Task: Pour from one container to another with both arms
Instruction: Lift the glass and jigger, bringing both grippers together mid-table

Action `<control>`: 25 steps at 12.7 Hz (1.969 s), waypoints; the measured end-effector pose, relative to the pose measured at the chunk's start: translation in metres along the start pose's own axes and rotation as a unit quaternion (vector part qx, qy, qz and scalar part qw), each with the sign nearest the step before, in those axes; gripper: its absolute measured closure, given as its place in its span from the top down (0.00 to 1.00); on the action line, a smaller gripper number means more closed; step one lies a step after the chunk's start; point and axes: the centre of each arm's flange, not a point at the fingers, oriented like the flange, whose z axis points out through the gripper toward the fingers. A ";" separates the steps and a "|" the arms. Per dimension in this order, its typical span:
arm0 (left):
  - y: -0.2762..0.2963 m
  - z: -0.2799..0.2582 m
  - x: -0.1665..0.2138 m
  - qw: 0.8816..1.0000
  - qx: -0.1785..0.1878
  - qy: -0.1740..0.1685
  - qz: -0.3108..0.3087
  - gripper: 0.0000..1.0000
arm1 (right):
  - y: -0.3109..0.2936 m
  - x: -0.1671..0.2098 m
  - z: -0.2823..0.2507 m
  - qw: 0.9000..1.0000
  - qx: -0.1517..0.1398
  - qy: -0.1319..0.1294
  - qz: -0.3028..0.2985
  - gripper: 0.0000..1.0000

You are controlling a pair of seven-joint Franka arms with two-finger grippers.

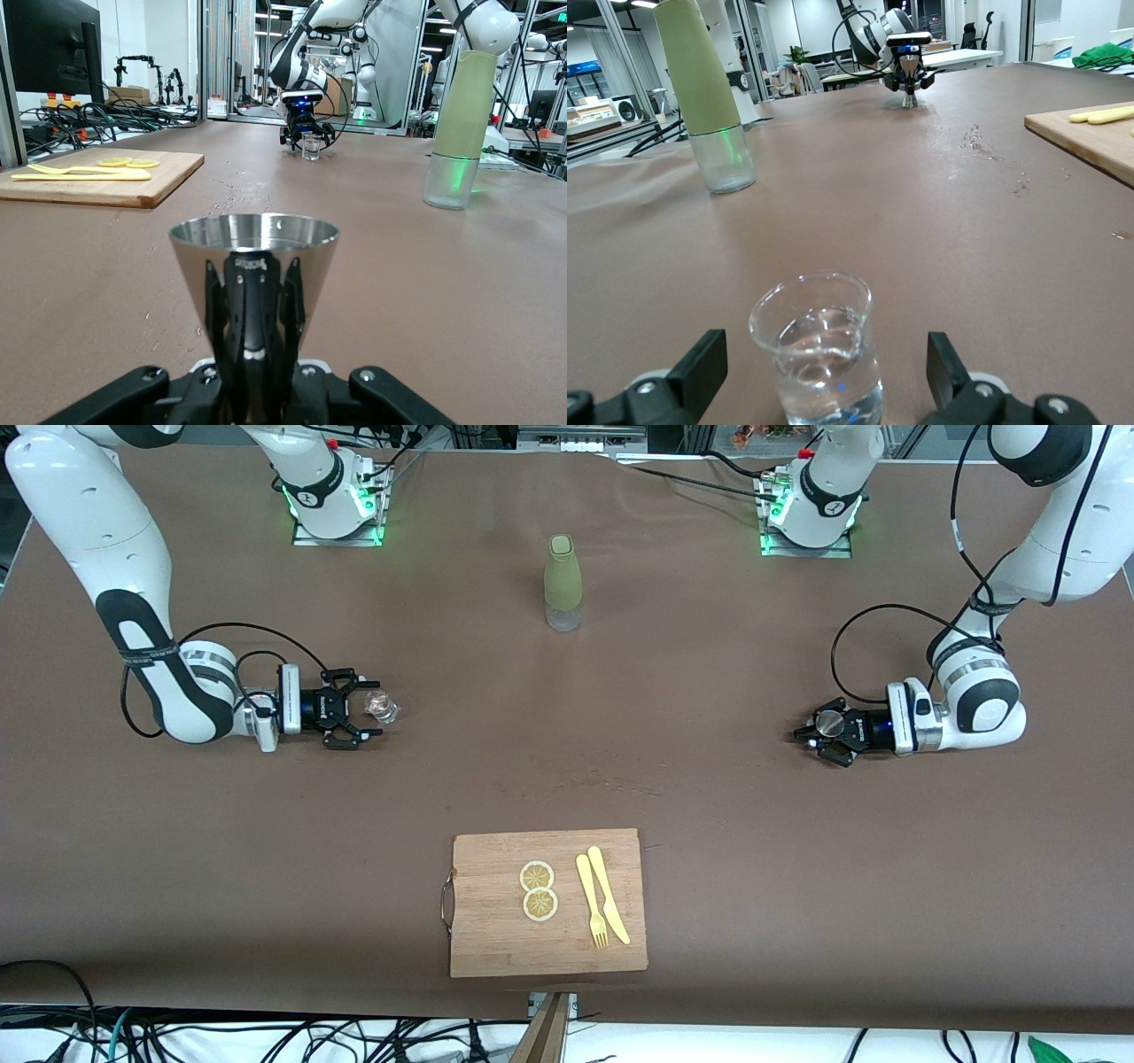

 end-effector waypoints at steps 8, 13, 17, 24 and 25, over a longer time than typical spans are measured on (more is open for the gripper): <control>-0.019 0.049 0.030 0.998 0.003 0.052 -0.020 0.09 | 0.002 0.001 0.000 1.000 -0.002 -0.004 -0.003 0.71; -0.035 0.135 0.065 0.996 0.018 0.079 -0.036 0.09 | 0.004 0.003 0.001 1.000 -0.001 -0.005 -0.002 0.49; -0.040 0.190 0.086 0.994 0.036 0.081 -0.056 0.09 | 0.031 0.027 0.007 1.000 0.005 -0.017 0.010 0.49; -0.037 0.242 0.103 0.995 0.016 0.075 -0.060 0.09 | 0.129 0.168 0.052 0.994 0.037 -0.097 0.039 0.49; -0.036 0.248 0.102 0.996 0.014 0.069 -0.060 0.09 | 0.138 0.189 0.058 0.991 0.040 -0.116 0.049 0.49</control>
